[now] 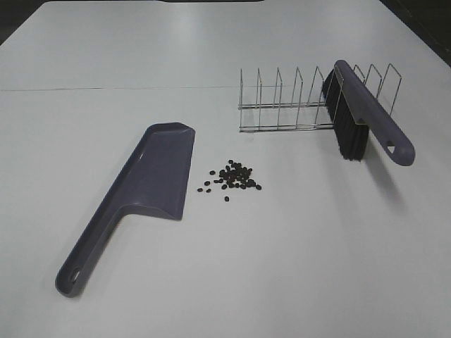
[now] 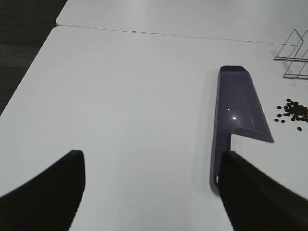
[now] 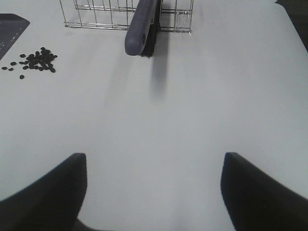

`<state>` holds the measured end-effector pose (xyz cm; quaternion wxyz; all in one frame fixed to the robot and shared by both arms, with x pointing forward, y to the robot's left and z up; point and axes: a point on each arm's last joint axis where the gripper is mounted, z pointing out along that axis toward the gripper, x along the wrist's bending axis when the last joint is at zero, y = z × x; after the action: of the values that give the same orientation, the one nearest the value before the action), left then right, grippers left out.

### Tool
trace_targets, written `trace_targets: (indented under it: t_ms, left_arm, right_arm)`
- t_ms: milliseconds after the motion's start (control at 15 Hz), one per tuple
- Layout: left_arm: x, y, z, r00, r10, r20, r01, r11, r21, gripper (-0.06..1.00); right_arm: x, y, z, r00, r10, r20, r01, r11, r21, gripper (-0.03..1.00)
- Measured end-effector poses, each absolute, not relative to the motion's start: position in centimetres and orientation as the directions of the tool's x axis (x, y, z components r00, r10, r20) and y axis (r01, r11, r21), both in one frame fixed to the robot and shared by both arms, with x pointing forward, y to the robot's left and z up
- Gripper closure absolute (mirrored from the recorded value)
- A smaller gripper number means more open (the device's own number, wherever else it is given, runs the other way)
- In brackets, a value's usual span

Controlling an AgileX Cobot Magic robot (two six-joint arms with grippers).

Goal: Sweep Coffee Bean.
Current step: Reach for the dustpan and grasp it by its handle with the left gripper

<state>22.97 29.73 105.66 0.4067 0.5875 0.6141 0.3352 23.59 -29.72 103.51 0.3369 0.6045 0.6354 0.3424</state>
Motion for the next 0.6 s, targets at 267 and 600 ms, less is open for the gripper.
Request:
trace_targets:
  t_ms: [267,600]
  left_arm:
    - [22.97,29.73,105.66,0.022,0.994,-0.105,0.449,0.084,0.890,0.24]
    - [22.97,29.73,105.66,0.022,0.994,-0.105,0.449,0.084,0.890,0.24]
  right_arm:
    - [23.59,-29.72,103.51,-0.043,0.999,-0.013,0.538,0.034,0.843,0.20]
    - [23.59,-29.72,103.51,-0.043,0.999,-0.013,0.538,0.034,0.843,0.14]
